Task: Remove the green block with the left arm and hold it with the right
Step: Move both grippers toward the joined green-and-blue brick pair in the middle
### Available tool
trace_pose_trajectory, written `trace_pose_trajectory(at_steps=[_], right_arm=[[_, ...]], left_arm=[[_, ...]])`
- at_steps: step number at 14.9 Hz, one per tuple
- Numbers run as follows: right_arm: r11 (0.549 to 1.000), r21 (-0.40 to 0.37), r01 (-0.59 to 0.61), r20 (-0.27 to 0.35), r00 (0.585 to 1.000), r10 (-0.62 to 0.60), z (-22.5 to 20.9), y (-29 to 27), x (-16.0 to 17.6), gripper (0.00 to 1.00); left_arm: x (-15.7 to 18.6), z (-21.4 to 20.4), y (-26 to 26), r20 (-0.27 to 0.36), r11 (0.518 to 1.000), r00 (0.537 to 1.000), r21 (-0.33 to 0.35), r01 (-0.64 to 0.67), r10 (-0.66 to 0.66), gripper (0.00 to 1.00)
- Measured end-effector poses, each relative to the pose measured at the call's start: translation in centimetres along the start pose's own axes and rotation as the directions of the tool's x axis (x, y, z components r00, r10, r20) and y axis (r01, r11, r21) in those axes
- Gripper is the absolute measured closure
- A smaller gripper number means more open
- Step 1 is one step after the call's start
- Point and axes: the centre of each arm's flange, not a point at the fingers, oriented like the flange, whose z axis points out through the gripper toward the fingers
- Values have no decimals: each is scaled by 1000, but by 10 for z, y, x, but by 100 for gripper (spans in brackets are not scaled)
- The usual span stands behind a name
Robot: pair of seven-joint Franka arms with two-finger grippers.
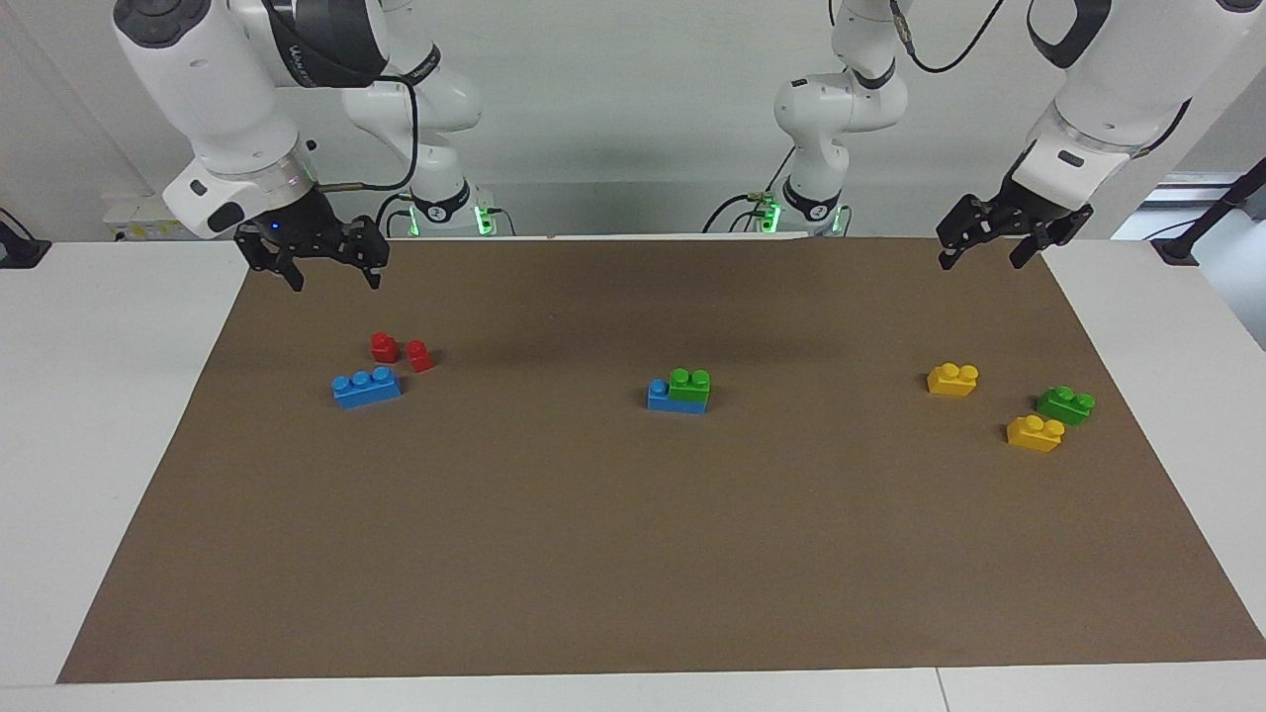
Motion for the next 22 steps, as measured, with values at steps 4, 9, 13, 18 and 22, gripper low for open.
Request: trace_pose_trajectory(at_steps=[4, 9, 13, 18, 22], right_arm=[[1000, 1, -17, -26, 1000, 17, -2, 1, 3, 0], [924, 17, -382, -36, 923, 382, 10, -23, 6, 0], [687, 78, -722, 17, 690, 723, 20, -86, 1, 0], [398, 100, -912, 174, 410, 895, 57, -128, 5, 0], [160, 73, -984, 283, 174, 943, 85, -172, 13, 0]], left_arm=[[0, 0, -1, 0, 1000, 1000, 0, 1, -1, 0], [0, 1, -1, 1, 1000, 1000, 0, 2, -2, 0], [0, 5, -1, 0, 1000, 1000, 0, 2, -2, 0], [-9, 24, 0, -2, 997, 997, 4, 77, -77, 0], [-18, 44, 17, -24, 964, 964, 1, 264, -264, 0]])
